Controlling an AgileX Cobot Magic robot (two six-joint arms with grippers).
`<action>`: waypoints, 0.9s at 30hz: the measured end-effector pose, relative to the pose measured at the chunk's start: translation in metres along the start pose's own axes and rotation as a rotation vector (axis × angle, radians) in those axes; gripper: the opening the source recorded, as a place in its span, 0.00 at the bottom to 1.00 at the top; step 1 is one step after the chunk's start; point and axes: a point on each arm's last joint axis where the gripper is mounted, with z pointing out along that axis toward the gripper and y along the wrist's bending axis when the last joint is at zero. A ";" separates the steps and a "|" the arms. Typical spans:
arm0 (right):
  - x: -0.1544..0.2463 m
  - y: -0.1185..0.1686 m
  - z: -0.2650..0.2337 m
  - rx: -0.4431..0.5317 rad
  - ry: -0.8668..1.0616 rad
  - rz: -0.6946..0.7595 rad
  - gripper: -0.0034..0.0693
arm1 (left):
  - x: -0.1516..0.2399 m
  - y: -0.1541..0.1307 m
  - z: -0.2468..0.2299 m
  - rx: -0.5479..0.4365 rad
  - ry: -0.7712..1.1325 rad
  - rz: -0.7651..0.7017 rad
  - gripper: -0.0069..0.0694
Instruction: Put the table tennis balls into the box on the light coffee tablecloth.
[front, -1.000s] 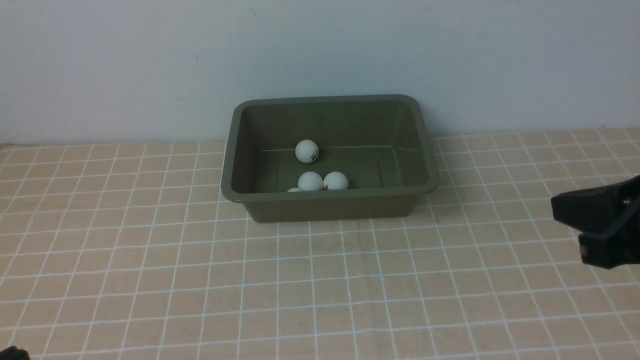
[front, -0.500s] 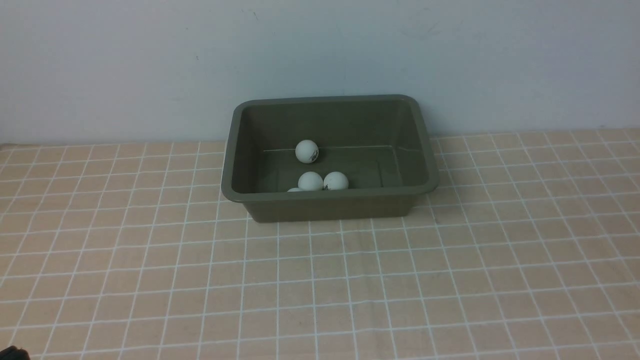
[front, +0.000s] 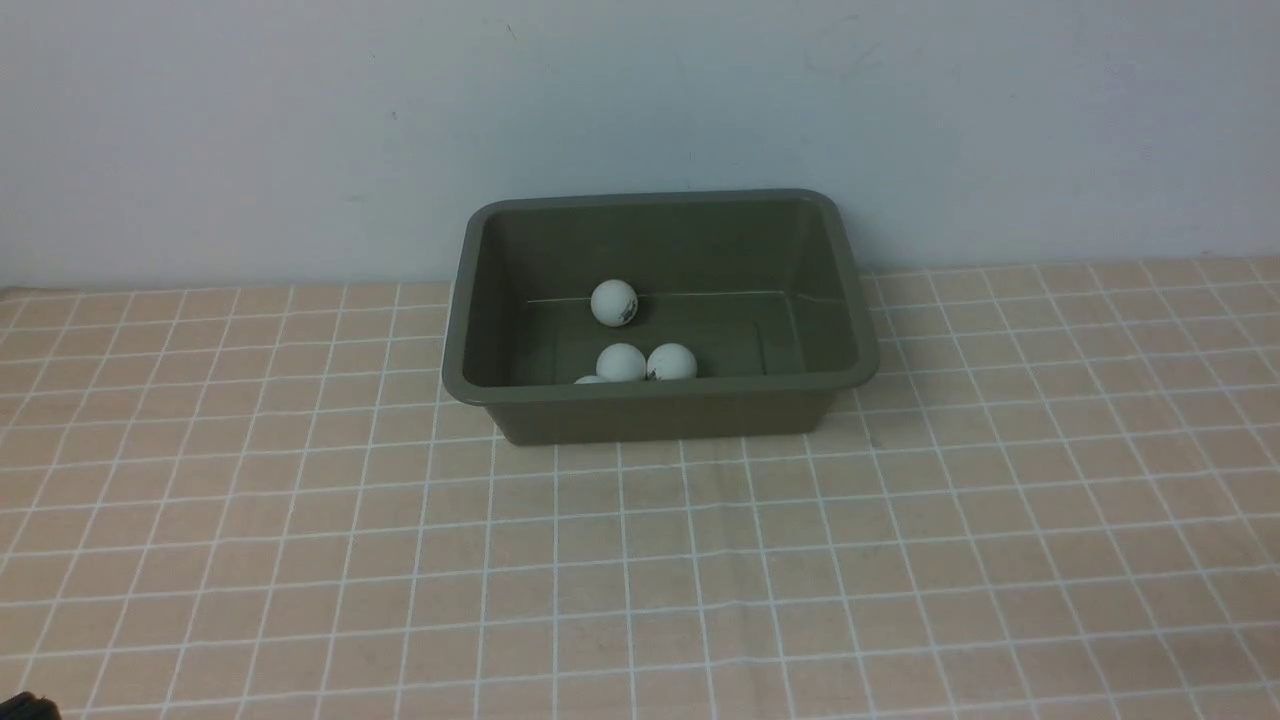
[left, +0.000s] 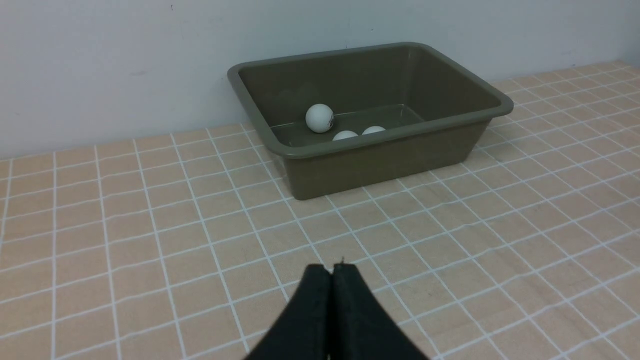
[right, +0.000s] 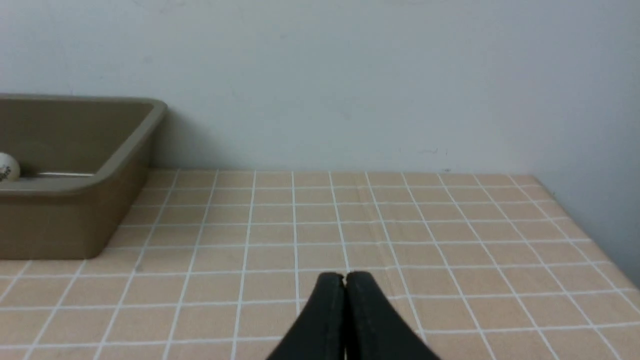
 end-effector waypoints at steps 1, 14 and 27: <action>0.000 0.001 -0.002 -0.011 -0.008 -0.001 0.03 | 0.000 0.000 0.000 0.000 0.000 0.000 0.00; 0.007 0.007 -0.008 -0.073 0.028 -0.016 0.03 | 0.000 0.000 0.000 0.000 0.000 0.000 0.00; 0.003 0.005 -0.008 -0.048 -0.017 -0.015 0.03 | 0.000 0.000 0.000 0.000 0.000 0.000 0.00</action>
